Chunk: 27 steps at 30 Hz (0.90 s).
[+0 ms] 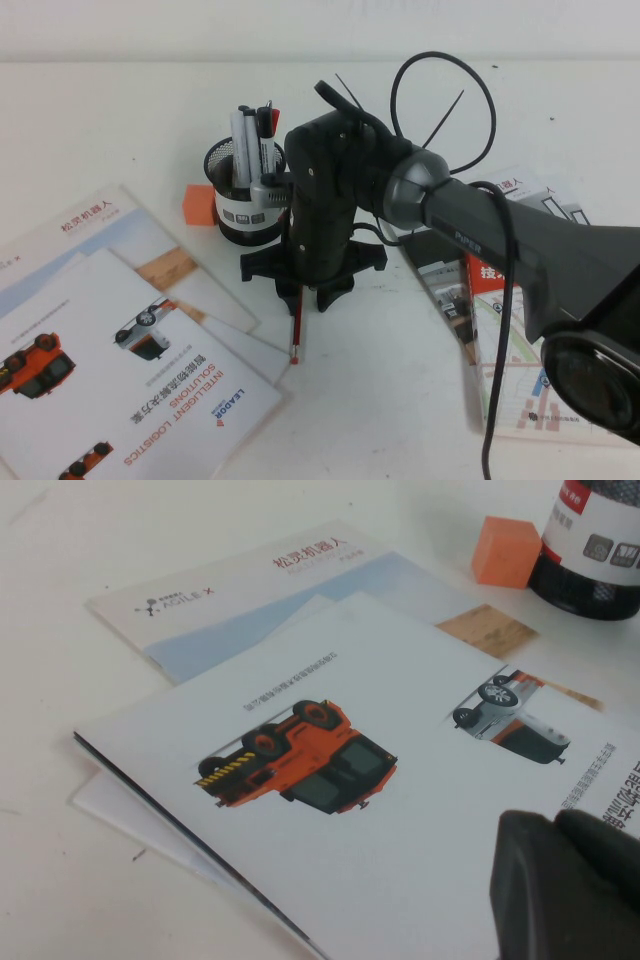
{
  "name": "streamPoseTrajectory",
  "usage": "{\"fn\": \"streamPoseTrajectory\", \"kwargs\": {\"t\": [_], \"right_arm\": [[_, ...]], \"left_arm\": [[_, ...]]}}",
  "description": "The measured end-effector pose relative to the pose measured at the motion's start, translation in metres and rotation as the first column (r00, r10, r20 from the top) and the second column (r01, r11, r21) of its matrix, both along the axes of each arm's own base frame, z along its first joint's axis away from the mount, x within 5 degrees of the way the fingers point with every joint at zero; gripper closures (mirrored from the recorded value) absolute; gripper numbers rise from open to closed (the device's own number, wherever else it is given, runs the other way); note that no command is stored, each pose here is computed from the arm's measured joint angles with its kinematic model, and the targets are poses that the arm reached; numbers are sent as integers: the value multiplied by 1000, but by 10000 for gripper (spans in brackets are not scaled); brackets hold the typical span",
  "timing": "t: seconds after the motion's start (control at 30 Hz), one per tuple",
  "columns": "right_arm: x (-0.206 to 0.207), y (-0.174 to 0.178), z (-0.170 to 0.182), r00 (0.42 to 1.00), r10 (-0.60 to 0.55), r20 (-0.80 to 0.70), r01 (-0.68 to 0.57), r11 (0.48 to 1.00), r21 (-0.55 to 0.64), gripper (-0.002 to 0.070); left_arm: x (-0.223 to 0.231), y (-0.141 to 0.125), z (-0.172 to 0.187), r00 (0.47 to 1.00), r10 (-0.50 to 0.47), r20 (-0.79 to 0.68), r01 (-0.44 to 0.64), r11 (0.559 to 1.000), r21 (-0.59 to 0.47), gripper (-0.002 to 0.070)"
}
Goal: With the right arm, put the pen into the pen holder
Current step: Pick up the pen on the table, then place the pen onto the pen holder
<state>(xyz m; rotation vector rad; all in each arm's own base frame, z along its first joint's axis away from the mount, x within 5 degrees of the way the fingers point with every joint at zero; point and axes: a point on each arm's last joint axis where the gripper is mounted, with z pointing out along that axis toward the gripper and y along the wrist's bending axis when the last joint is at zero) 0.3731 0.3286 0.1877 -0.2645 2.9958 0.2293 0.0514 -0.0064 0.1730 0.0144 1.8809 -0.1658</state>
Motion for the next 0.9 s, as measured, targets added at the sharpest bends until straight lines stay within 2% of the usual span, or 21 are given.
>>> {"fn": "streamPoseTrajectory", "kwargs": {"t": [0.17,0.23,0.6,0.8,0.9], "right_arm": [[1,-1,-1,1000,2,8,-2,1000,-11,610],[1,-1,-1,1000,3,10,-3,1000,-14,650],[-11,-15,48,991,49,121,-46,998,-35,661],[-44,-51,46,996,53,67,-42,986,-158,663],[-63,-71,48,997,-3,80,14,990,-138,663]], "left_arm": [[0,0,0,1000,0,0,0,1000,0,678],[0,0,0,1000,0,0,0,1000,0,678],[0,0,0,1000,0,0,0,1000,0,677],[0,0,0,1000,0,0,0,1000,0,678],[0,0,0,1000,0,0,0,1000,0,677]]}}
